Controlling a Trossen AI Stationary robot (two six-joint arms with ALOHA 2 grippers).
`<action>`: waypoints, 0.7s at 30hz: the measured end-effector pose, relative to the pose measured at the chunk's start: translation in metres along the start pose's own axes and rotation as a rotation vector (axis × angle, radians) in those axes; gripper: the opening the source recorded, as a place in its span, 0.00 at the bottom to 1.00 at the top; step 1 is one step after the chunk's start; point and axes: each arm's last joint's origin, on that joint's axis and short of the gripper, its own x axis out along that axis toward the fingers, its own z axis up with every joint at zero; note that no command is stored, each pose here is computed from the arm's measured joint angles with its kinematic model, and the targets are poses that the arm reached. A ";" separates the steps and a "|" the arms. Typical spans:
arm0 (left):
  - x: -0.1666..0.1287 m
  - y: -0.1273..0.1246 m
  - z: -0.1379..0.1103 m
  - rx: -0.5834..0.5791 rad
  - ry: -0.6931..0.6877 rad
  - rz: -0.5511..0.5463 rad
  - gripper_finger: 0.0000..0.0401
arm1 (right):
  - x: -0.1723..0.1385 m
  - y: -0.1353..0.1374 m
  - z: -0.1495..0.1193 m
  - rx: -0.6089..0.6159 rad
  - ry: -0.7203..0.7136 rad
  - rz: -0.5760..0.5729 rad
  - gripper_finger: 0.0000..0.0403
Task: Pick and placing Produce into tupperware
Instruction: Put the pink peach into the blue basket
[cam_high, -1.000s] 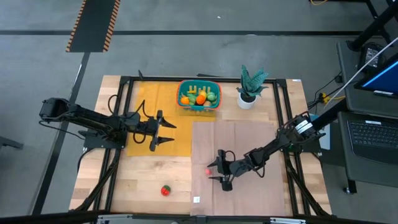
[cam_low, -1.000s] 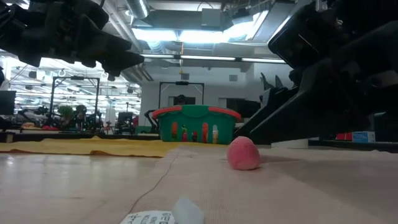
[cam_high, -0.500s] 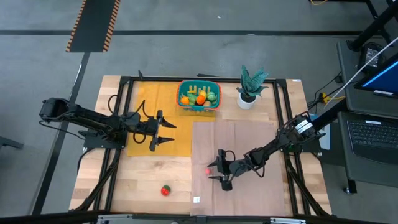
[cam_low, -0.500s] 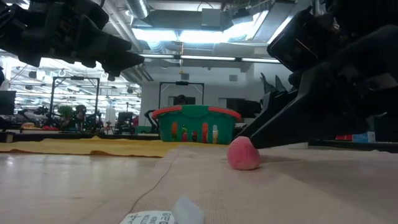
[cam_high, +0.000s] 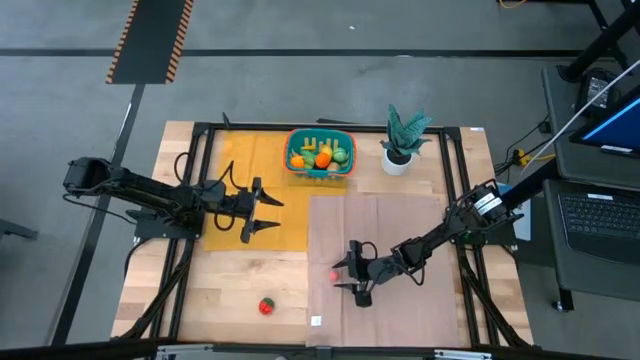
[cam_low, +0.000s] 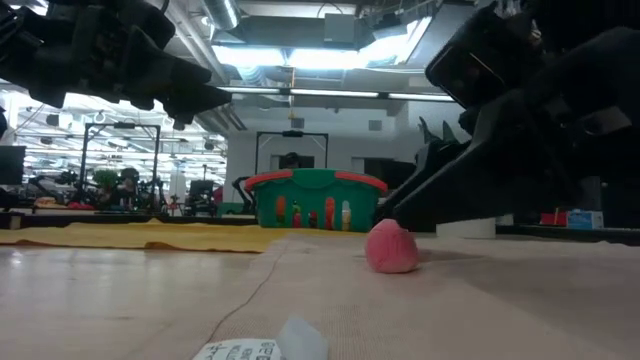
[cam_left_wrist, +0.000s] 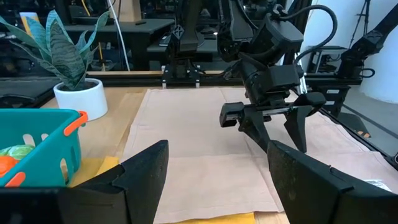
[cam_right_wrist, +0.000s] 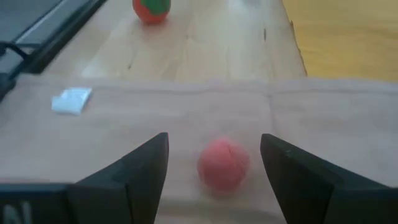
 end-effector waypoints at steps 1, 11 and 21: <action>0.000 0.000 0.000 0.000 0.000 0.000 0.66 | 0.002 0.000 0.000 0.000 -0.001 -0.002 0.63; 0.000 0.000 -0.001 0.000 0.014 0.000 0.66 | 0.006 -0.001 -0.004 0.000 0.016 -0.004 0.63; 0.000 0.000 -0.001 -0.001 0.014 0.000 0.66 | 0.006 -0.003 -0.004 0.004 0.025 -0.009 0.63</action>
